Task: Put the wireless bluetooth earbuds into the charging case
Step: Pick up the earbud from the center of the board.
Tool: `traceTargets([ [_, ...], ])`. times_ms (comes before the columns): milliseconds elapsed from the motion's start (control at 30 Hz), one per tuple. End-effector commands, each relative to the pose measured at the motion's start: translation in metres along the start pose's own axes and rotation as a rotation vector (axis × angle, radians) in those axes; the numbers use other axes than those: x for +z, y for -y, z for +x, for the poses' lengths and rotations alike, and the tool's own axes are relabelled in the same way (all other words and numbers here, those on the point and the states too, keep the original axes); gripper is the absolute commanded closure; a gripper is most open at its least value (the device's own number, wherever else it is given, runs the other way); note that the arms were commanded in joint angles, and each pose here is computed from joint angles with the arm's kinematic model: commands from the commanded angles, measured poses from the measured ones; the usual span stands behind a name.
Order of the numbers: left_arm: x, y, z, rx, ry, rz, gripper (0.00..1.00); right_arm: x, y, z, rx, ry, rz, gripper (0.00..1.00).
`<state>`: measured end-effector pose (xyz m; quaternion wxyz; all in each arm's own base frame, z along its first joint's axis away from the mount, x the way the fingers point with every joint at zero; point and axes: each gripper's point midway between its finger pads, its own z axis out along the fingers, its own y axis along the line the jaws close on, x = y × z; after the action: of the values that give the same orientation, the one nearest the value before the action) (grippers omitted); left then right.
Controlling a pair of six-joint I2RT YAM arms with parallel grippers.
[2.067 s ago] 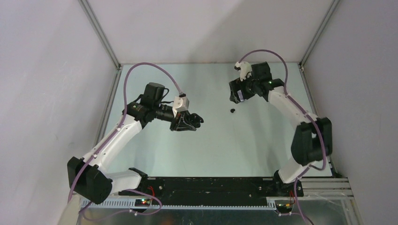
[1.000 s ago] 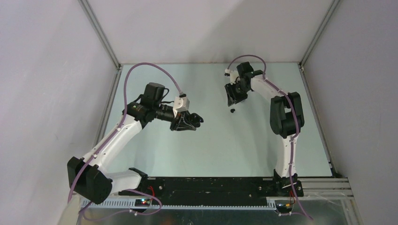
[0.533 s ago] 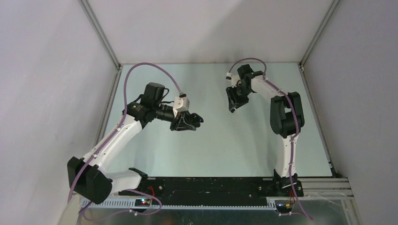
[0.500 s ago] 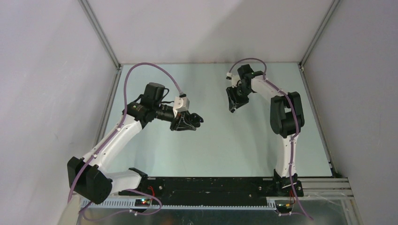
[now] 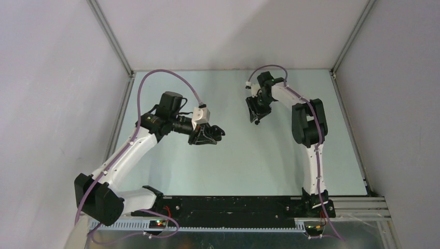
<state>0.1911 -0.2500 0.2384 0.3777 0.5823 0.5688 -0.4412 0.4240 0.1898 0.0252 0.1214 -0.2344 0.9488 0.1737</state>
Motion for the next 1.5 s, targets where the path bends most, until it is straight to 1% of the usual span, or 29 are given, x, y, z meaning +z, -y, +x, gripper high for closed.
traceTargets([
  [0,-0.003,0.001,-0.018,0.083,0.024,-0.002,0.99,-0.002,-0.007,-0.001,-0.024,-0.021,-0.006,0.47],
  [133,-0.003,0.001,-0.018,0.086,0.023,-0.003,0.99,-0.012,-0.025,0.004,-0.026,-0.035,-0.094,0.5],
  [233,-0.003,0.002,-0.018,0.089,0.024,-0.003,0.99,-0.031,-0.06,0.012,-0.032,-0.05,-0.266,0.53],
  [300,-0.003,0.002,-0.018,0.088,0.023,-0.003,0.99,-0.046,-0.078,0.015,-0.042,-0.054,-0.344,0.56],
  [433,-0.003,0.002,-0.018,0.089,0.023,-0.004,0.99,-0.074,-0.098,0.023,-0.074,-0.045,-0.394,0.59],
  [467,-0.003,0.002,-0.018,0.091,0.024,-0.003,0.99,-0.075,-0.1,0.029,-0.084,-0.055,-0.397,0.6],
  [567,-0.003,0.003,-0.018,0.091,0.023,-0.003,0.99,-0.08,-0.101,0.037,-0.122,-0.057,-0.348,0.62],
  [633,-0.003,0.003,-0.019,0.092,0.024,-0.002,0.99,-0.074,-0.093,0.045,-0.14,-0.062,-0.269,0.63],
  [733,-0.003,0.002,-0.018,0.091,0.022,-0.004,0.99,-0.065,-0.079,0.042,-0.213,-0.022,-0.129,0.64],
  [800,-0.003,0.002,-0.018,0.089,0.02,-0.004,0.99,-0.06,-0.078,0.042,-0.24,-0.023,-0.083,0.65],
  [967,-0.003,0.003,-0.018,0.092,0.02,-0.004,0.99,-0.042,-0.072,0.045,-0.242,-0.05,-0.017,0.64],
  [1133,-0.003,0.002,-0.018,0.092,0.018,-0.005,0.99,-0.028,-0.054,0.037,-0.272,-0.035,0.062,0.64],
  [1267,-0.003,0.002,-0.017,0.093,0.017,-0.005,0.99,-0.025,-0.049,0.034,-0.306,-0.031,0.077,0.63],
  [1467,-0.002,0.001,-0.016,0.09,0.014,-0.006,0.99,-0.02,-0.054,0.038,-0.328,-0.049,0.057,0.63],
])
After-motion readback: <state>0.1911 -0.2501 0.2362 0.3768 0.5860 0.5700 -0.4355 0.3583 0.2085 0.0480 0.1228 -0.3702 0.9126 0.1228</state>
